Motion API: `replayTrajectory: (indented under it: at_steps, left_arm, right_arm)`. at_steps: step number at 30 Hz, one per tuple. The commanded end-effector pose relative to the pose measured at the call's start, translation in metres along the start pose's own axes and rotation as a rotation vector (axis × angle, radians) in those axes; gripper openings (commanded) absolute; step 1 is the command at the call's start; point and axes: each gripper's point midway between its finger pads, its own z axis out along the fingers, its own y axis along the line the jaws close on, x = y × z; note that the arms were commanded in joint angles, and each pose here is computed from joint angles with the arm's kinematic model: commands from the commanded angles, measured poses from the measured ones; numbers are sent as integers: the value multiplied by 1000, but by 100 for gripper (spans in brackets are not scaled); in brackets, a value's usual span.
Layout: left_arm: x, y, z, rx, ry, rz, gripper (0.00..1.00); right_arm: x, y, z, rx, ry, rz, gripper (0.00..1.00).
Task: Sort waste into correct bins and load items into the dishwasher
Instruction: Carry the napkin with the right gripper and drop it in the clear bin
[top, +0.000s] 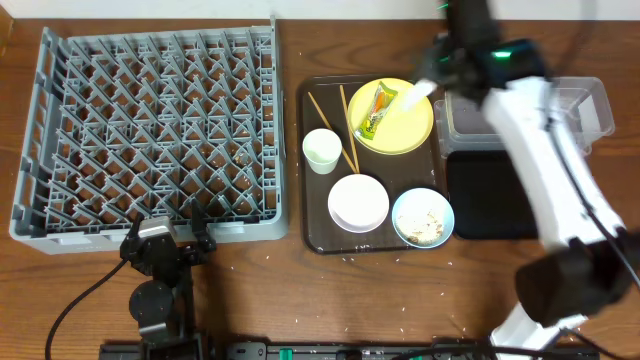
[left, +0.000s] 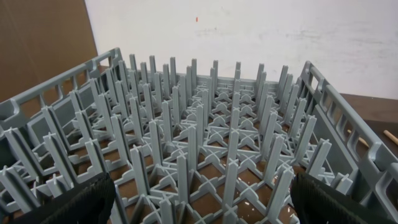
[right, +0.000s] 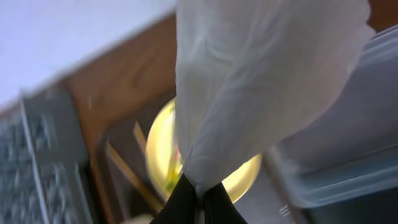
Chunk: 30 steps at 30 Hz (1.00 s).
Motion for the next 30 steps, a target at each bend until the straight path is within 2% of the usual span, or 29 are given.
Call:
replayTrajectory:
  at_steps: [1, 7, 11, 13, 15, 16, 17, 21, 25, 30]
  left_arm:
    - [15, 0, 1, 4, 45, 17, 91]
    - [15, 0, 1, 4, 45, 17, 91]
    - [15, 0, 1, 4, 45, 17, 91]
    - [15, 0, 1, 4, 45, 17, 91]
    - [15, 0, 1, 4, 45, 17, 91]
    - [15, 0, 1, 4, 45, 17, 91]
    - [15, 0, 1, 4, 45, 17, 91]
    - [15, 0, 1, 4, 45, 17, 91]
    - [15, 0, 1, 4, 45, 17, 91]
    - [15, 0, 1, 4, 45, 17, 91]
  right_arm:
    - [-27, -60, 17, 190, -74, 101, 1]
    - [-40, -135, 58, 359, -72, 308, 1]
    - [-31, -165, 90, 427, -24, 356, 3]
    - [-26, -173, 105, 446, -8, 360, 17]
    - [-22, -178, 117, 455, 8, 357, 52]
    - [-22, -177, 118, 447, 13, 346, 60]
    - [-22, -173, 119, 427, 24, 323, 70]
    - [-40, -137, 99, 253, 24, 186, 81]
    - [-54, -89, 57, 66, -14, 53, 84]
    - [-27, -23, 32, -63, 6, -100, 84]
